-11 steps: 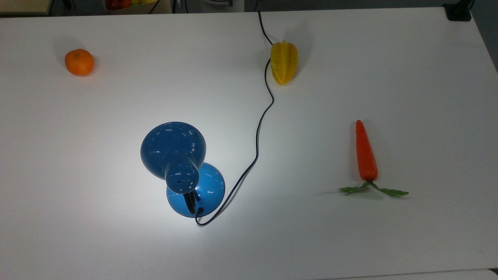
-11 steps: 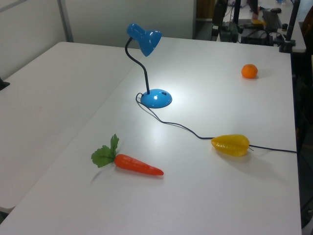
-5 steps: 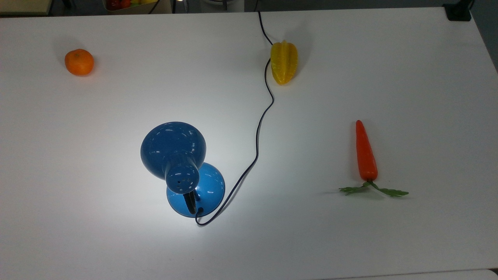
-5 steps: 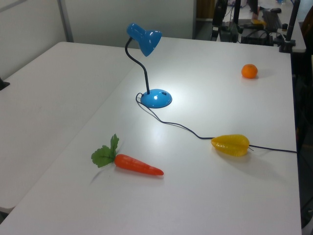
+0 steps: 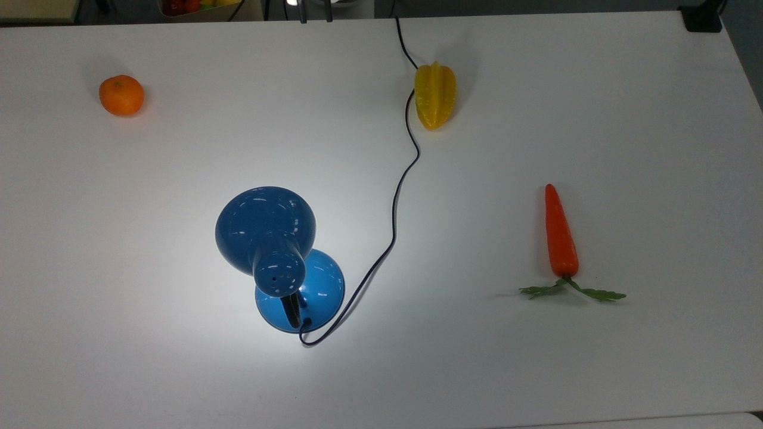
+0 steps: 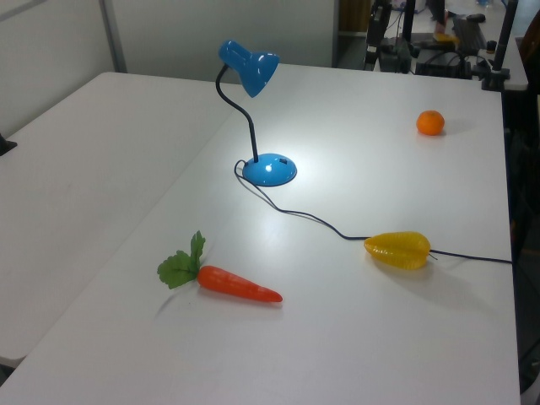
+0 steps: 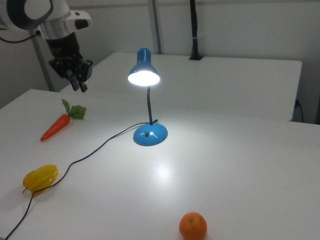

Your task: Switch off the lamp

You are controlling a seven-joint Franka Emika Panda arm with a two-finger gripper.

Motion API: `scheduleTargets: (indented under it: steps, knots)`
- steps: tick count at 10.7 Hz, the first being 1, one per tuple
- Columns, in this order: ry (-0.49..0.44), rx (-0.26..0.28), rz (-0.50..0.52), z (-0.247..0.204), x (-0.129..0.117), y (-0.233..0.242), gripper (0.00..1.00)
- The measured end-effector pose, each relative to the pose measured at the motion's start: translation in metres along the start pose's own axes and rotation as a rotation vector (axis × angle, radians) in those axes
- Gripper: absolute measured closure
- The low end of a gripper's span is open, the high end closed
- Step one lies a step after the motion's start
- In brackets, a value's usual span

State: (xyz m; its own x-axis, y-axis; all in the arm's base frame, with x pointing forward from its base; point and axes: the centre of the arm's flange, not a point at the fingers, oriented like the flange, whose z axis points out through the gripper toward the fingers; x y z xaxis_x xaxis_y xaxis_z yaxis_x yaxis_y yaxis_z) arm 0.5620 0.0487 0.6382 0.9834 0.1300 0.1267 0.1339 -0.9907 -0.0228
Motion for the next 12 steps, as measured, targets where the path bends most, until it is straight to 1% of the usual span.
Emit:
scheduleTargets:
  steps: [1, 4, 6, 7, 12]
  knots:
    - [0.002, 0.0, -0.001, -0.0001, 0.0002, -0.0001, 0.78]
    - [0.015, 0.016, 0.001, -0.0012, 0.0016, -0.0018, 0.98]
    - [0.018, 0.048, 0.006, -0.0013, 0.002, -0.0042, 0.99]
    - [0.019, 0.055, 0.008, -0.0014, 0.002, -0.0046, 0.99]
    - [0.001, 0.059, 0.005, 0.0081, 0.0034, -0.007, 0.99]
